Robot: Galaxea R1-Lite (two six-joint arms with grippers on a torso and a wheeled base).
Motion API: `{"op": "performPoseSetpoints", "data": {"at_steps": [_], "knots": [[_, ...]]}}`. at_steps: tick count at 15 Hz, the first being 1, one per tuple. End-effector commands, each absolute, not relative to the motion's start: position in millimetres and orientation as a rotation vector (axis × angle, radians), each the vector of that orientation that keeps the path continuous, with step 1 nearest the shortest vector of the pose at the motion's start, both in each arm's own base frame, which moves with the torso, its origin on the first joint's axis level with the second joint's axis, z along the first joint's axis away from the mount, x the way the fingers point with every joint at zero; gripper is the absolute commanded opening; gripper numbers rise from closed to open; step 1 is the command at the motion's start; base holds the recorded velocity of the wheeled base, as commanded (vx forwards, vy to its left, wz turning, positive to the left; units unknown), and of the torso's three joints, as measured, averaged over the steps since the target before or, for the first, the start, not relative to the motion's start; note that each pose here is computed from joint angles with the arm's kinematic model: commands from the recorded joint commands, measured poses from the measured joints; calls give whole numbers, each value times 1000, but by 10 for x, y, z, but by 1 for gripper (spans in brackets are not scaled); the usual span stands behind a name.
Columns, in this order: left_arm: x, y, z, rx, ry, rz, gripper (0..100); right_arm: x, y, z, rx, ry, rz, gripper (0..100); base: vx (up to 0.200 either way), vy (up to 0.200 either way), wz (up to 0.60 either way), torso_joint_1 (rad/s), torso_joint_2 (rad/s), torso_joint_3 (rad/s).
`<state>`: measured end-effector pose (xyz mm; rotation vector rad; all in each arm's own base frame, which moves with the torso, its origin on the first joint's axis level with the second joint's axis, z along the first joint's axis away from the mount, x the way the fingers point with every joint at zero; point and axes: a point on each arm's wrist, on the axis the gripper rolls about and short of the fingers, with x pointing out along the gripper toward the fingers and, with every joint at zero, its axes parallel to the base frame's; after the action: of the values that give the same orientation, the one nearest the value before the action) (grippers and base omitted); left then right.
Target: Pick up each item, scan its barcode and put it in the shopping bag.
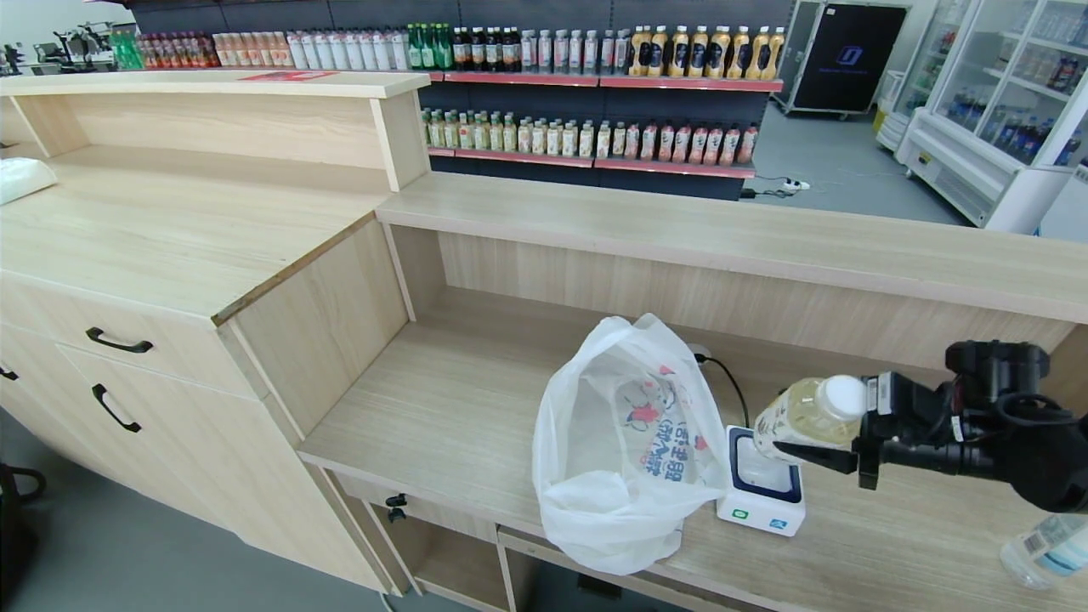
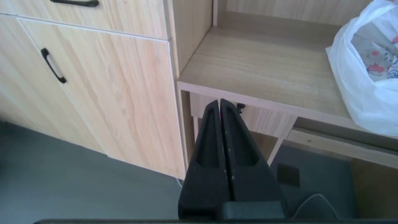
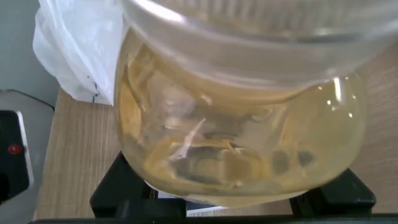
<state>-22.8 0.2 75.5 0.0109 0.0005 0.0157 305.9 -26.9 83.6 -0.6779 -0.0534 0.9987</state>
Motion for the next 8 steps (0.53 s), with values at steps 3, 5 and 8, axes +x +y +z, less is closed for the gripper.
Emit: {"op": "performPoseSetpoints", "data": {"at_steps": [3, 5, 8], "knots": [[-228, 1, 755, 11, 0, 15, 0, 2489, -385, 1878, -450, -69, 790, 0, 0, 0, 0, 0, 0, 0], [-228, 2, 755, 11, 0, 17, 0, 2253, -438, 2038, -278, 0, 611, 0, 0, 0, 0, 0, 0, 0], [-228, 2, 755, 11, 0, 17, 0, 2134, -434, 2010, -78, 92, 335, 0, 0, 0, 0, 0, 0, 0]]}}
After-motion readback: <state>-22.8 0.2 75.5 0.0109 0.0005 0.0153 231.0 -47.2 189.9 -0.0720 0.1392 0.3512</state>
